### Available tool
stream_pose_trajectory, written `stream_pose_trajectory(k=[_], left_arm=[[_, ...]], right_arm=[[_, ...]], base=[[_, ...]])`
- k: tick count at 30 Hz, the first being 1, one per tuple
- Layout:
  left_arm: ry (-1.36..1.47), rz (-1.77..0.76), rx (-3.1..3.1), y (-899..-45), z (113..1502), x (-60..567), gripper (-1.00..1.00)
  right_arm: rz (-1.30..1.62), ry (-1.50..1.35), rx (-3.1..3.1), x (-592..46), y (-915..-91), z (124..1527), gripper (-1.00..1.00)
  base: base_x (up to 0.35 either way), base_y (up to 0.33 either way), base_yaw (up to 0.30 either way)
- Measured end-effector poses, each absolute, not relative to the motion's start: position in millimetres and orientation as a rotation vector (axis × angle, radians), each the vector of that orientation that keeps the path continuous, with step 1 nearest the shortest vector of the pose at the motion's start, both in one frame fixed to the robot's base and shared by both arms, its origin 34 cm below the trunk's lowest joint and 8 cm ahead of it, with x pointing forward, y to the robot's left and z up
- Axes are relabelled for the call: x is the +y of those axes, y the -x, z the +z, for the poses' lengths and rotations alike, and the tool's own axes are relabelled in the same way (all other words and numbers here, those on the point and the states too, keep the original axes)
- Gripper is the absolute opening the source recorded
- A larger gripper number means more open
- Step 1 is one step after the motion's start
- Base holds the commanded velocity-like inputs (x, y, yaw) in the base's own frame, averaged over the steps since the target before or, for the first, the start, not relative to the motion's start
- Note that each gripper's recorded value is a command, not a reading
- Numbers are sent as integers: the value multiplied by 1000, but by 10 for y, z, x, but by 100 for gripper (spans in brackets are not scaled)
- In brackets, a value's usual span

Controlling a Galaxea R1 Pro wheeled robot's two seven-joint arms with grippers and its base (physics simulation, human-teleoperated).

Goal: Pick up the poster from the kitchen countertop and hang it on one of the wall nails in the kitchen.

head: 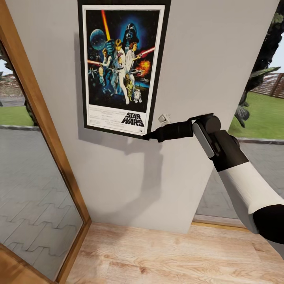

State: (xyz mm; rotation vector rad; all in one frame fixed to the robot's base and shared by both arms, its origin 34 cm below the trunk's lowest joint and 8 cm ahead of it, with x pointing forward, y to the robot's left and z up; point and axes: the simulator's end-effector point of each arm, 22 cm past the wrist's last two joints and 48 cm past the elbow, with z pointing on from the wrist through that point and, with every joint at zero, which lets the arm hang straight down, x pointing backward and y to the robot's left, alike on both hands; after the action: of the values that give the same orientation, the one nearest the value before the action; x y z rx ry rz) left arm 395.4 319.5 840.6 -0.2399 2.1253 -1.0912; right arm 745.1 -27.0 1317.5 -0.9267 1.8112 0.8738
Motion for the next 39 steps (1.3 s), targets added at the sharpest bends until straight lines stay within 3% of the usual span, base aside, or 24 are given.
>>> stream_pose_trajectory(k=[39], left_arm=[[240,-1091,2125,-3954,8406,3195,100]], right_arm=[[875,925,1830,-265,-7433,13237,-100]], base=[[0,0,0]])
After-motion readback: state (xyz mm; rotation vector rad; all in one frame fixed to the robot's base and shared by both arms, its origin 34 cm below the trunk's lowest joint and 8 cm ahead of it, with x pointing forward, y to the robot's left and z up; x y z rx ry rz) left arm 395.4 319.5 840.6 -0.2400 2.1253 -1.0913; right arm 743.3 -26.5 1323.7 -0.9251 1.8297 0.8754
